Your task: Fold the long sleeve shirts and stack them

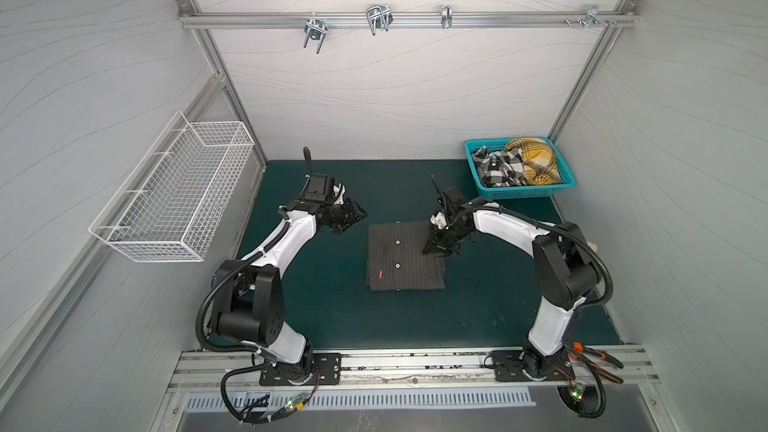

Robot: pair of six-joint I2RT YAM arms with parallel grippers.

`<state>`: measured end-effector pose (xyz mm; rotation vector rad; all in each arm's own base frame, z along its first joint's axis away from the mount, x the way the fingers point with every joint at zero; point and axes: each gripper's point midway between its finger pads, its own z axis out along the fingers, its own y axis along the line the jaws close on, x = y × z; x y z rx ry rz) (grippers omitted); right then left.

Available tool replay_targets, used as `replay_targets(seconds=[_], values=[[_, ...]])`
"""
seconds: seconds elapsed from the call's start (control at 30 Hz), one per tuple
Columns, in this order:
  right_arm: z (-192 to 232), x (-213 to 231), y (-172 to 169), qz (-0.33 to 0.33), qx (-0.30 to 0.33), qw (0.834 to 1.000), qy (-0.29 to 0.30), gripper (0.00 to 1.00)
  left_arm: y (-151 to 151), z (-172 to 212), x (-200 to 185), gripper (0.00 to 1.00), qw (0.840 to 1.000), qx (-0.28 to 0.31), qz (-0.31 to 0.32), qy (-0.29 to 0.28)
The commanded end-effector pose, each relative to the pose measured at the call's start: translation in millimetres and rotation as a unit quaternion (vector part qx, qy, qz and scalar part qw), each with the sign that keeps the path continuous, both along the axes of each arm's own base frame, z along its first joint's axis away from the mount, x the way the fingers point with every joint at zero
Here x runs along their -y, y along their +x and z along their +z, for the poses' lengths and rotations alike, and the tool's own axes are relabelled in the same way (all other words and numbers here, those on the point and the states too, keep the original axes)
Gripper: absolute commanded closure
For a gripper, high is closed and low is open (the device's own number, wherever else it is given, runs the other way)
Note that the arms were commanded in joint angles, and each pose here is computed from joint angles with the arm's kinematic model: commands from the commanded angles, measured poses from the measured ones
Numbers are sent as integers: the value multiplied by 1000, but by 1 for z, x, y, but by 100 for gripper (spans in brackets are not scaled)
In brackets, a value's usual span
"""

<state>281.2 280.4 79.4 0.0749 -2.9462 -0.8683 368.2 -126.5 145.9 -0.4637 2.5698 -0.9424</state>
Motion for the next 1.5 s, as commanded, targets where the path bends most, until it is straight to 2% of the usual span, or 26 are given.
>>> replay_targets(seconds=[0.0, 0.1, 0.3, 0.33, 0.4, 0.57, 0.93, 1.03, 1.23, 1.47], values=[[-15, 10, 4, 4, -11, 999, -35, 74, -39, -41, -1, 58, 996, -88, -10, -33], [-22, 19, 9, -4, -13, 999, -44, 74, -60, -54, -2, 50, 993, -112, 2, -38], [-40, 32, 4, -17, -29, 998, -51, 74, -80, -83, 9, 45, 987, -159, -10, -21], [-42, 32, 2, -17, -32, 998, -51, 74, -80, -84, 13, 36, 987, -158, -18, -16], [-48, 34, 0, -17, -36, 998, -53, 71, -80, -89, 22, 32, 987, -158, -32, 1], [-63, 40, -3, -20, -52, 996, -65, 66, -70, -108, 26, 31, 986, -163, -11, 9], [-82, 51, -9, -36, -86, 994, -63, 72, -54, -131, 15, 28, 984, -174, 13, 29], [-85, 52, -8, -39, -90, 993, -61, 74, -54, -141, 12, 27, 982, -187, 19, 12], [-97, 54, -12, -45, -107, 992, -56, 75, -67, -164, 25, 27, 975, -221, 9, -15], [-110, 53, -14, -46, -117, 991, -50, 77, -95, -187, 25, 26, 956, -292, -1, -1]])
